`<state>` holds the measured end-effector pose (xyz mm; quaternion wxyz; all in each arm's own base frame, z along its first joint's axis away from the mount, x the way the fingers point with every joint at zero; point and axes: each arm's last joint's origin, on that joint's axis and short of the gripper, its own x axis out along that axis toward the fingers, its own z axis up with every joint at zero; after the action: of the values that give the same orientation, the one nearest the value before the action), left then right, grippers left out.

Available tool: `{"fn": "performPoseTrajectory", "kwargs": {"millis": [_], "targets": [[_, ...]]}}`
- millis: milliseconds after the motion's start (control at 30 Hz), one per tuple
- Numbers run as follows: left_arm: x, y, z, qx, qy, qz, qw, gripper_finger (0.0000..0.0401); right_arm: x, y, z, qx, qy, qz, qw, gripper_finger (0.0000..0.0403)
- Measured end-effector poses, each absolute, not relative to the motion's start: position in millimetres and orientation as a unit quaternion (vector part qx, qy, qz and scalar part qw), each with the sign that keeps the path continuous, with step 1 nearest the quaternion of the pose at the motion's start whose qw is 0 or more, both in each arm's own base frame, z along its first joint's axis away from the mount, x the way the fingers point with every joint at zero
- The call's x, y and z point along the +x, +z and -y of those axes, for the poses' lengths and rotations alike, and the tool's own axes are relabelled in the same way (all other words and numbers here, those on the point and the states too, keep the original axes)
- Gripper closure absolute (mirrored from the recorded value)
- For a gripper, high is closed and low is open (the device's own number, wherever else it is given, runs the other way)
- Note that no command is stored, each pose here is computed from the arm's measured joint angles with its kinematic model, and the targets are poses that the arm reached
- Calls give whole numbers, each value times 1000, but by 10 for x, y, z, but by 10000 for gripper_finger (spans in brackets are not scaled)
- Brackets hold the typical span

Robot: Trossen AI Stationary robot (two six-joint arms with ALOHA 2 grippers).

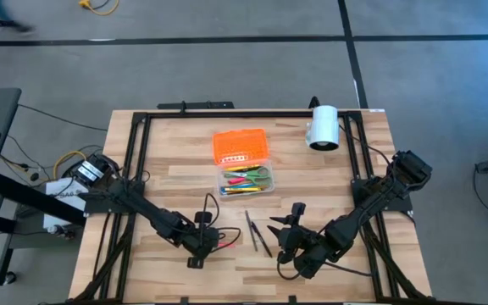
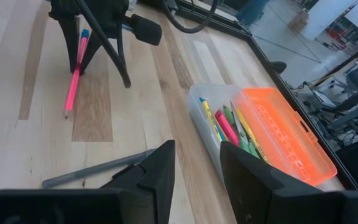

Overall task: Pick & place school supplies into a supply box
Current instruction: Put the pink pencil into the supply box

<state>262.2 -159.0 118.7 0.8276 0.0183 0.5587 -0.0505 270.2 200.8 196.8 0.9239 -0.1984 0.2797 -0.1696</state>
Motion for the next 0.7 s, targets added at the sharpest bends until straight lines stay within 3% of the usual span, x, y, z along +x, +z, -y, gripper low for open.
{"fn": "performPoseTrajectory", "kwargs": {"millis": [700], "targets": [[2701, 1331, 1613, 66, -49, -570, 817, 386, 2702, 1967, -2008, -199, -169, -280, 924, 281]]}}
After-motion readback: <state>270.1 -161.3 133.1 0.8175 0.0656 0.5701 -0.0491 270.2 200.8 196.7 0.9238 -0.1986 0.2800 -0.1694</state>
